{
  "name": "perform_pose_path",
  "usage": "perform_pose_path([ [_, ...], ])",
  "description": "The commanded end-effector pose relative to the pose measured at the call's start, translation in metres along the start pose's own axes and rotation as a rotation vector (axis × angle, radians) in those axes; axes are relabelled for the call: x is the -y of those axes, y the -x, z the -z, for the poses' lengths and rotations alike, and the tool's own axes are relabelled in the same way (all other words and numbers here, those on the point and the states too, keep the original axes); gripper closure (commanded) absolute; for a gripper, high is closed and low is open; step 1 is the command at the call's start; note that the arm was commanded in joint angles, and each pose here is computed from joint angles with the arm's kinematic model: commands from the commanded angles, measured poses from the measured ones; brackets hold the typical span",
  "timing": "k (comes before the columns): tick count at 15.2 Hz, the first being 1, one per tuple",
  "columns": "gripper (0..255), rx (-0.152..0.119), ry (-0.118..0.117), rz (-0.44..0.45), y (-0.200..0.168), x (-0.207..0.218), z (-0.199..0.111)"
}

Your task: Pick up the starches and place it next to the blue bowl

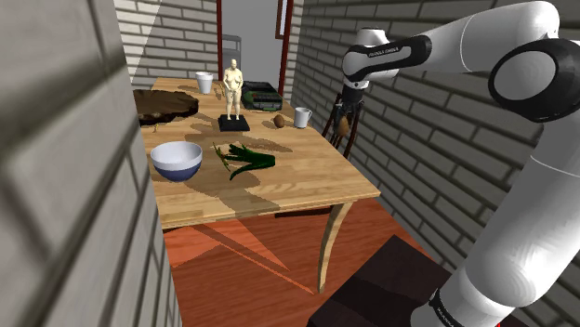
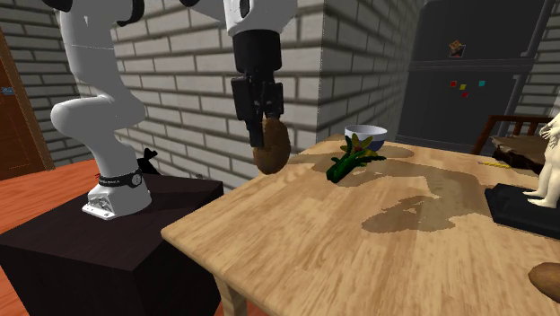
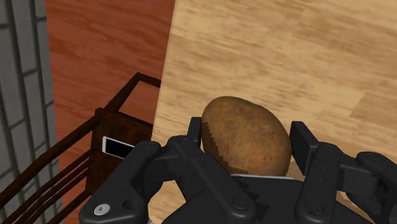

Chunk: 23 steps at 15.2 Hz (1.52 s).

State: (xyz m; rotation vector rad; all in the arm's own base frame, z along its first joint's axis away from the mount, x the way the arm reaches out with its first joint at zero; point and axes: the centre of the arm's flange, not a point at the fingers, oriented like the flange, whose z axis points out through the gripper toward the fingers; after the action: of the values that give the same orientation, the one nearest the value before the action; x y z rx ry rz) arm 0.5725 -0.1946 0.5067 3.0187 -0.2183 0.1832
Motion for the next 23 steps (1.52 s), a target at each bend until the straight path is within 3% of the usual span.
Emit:
perform_pose_path([
  [1, 255, 0.001, 0.0, 0.0, 0.0, 0.022, 0.004],
  [23, 255, 0.001, 0.0, 0.0, 0.0, 0.311, 0.034],
])
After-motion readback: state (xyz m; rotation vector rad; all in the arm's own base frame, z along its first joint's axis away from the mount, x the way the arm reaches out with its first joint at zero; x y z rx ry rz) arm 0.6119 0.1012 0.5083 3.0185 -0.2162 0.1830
